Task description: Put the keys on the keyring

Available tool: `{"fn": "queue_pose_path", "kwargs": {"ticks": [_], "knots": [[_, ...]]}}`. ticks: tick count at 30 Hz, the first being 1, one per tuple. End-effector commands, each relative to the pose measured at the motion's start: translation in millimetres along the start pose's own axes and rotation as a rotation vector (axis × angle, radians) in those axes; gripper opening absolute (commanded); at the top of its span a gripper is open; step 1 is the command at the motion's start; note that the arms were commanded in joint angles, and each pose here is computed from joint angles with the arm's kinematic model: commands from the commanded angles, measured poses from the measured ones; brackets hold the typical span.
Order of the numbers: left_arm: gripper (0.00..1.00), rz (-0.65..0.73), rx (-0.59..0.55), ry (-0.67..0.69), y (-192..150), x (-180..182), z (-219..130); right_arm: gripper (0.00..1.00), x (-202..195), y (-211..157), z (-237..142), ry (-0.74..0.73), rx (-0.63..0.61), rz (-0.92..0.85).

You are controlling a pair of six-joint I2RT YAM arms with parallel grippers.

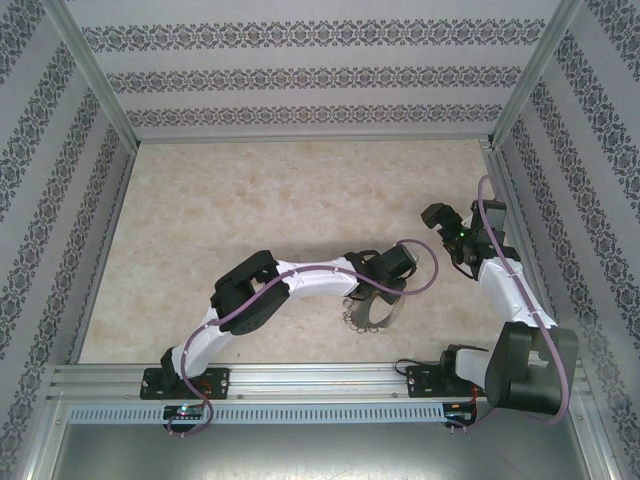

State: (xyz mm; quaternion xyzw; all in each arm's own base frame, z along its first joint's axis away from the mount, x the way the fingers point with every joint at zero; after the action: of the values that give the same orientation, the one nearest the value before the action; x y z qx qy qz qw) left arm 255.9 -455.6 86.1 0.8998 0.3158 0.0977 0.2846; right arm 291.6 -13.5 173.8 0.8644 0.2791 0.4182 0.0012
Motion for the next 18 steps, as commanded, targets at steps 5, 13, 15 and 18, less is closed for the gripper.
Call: {"fn": "queue_pose_path", "kwargs": {"ticks": [5, 13, 15, 18], "knots": [[0.26, 0.013, -0.023, 0.037, 7, -6, 6, 0.97, 5, 7, 0, 0.024, -0.018, -0.012], [0.24, 0.01, -0.026, 0.061, 8, -4, 14, 0.97, 2, 8, 1, 0.025, -0.014, -0.007], [0.21, 0.01, -0.024, 0.069, 7, -3, 16, 0.97, 2, 8, 0, 0.025, -0.014, -0.006], [0.11, 0.012, -0.021, 0.083, 5, -2, 17, 0.97, 2, 8, 0, 0.028, -0.015, -0.005]]}}
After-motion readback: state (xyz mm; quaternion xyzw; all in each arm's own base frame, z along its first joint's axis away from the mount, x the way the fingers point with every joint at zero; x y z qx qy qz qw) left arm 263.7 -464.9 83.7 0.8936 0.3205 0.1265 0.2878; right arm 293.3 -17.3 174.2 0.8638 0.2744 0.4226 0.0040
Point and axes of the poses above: each hand's point on the last joint's axis, 136 mm out from that joint toward the fingers, its own z axis out along the fingers, its own x axis along the line the jaws close on, y = z × x, the point moved 7 cm from there along -z, back along the fingers, and after that the axes turned 10 degrees about z, right-handed, at the moved point
